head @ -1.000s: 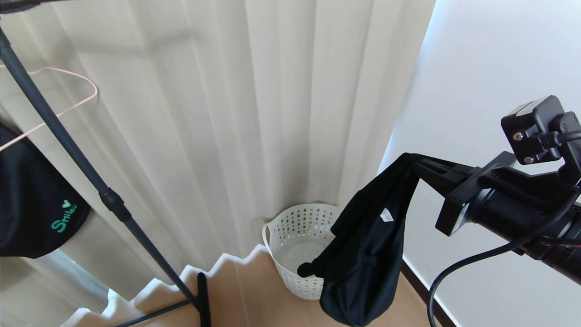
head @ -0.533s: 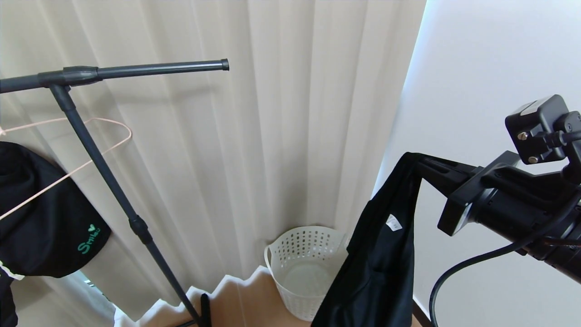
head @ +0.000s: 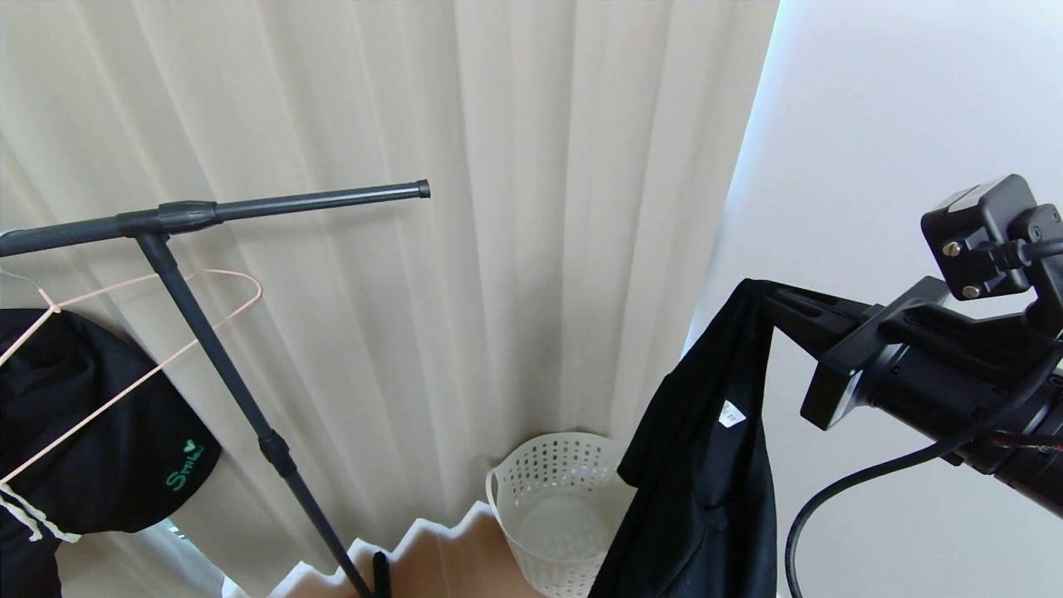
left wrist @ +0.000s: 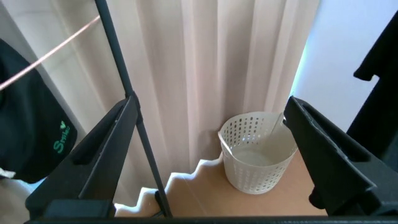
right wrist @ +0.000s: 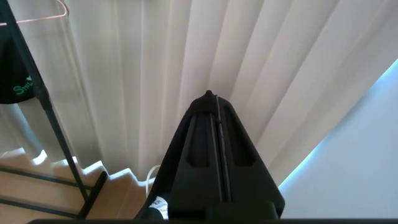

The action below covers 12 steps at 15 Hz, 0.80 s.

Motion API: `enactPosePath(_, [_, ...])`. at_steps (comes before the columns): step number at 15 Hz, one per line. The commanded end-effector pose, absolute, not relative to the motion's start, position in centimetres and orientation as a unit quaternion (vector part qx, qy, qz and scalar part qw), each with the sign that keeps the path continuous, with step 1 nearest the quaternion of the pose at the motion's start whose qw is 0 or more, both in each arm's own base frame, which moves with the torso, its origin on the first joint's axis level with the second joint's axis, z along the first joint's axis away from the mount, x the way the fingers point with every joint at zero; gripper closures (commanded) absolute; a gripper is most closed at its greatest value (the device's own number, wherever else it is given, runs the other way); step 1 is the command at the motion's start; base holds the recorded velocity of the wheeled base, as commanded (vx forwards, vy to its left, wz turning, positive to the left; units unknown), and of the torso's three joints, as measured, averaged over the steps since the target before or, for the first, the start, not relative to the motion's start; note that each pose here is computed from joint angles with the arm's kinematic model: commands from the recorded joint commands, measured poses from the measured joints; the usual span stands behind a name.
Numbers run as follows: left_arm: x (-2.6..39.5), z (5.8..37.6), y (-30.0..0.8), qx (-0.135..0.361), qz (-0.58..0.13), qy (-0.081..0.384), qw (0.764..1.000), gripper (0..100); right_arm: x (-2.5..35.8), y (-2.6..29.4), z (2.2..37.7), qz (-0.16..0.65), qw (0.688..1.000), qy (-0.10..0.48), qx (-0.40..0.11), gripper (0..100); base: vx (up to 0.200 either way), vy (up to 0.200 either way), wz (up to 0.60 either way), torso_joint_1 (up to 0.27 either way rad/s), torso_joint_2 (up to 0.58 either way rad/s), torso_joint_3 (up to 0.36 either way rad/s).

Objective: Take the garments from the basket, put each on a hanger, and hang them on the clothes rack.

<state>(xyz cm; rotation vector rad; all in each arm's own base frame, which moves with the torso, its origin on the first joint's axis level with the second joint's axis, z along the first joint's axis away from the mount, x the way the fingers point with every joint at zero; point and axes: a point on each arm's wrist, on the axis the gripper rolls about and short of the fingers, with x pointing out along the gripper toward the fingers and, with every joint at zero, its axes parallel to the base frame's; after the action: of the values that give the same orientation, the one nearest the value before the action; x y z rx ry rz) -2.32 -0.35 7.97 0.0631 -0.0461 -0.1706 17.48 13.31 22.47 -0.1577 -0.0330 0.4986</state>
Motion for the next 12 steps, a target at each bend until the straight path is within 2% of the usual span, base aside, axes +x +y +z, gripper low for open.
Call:
enactPosePath(1, [-2.32, 7.97, -0.35, 0.031, -0.085, -0.023, 0.996, 0, 17.54, 13.38, 22.4, 0.247, 0.966, -0.015, -0.079, 100, 0.0, 0.0, 0.0, 0.193, -0.43, -0.237])
enactPosePath(8, [-2.32, 7.99, -0.34, 0.029, -0.083, -0.024, 0.996, 0, 17.41, 13.28, 22.46, 0.247, 0.966, -0.017, -0.079, 100, 0.0, 0.0, 0.0, 0.174, -0.38, -0.21])
enactPosePath(12, [-2.32, 7.99, -0.34, 0.03, -0.083, -0.024, 0.996, 0, 17.16, 13.07, 22.35, 0.246, 0.966, -0.017, -0.082, 100, 0.0, 0.0, 0.0, 0.013, -0.03, -0.015])
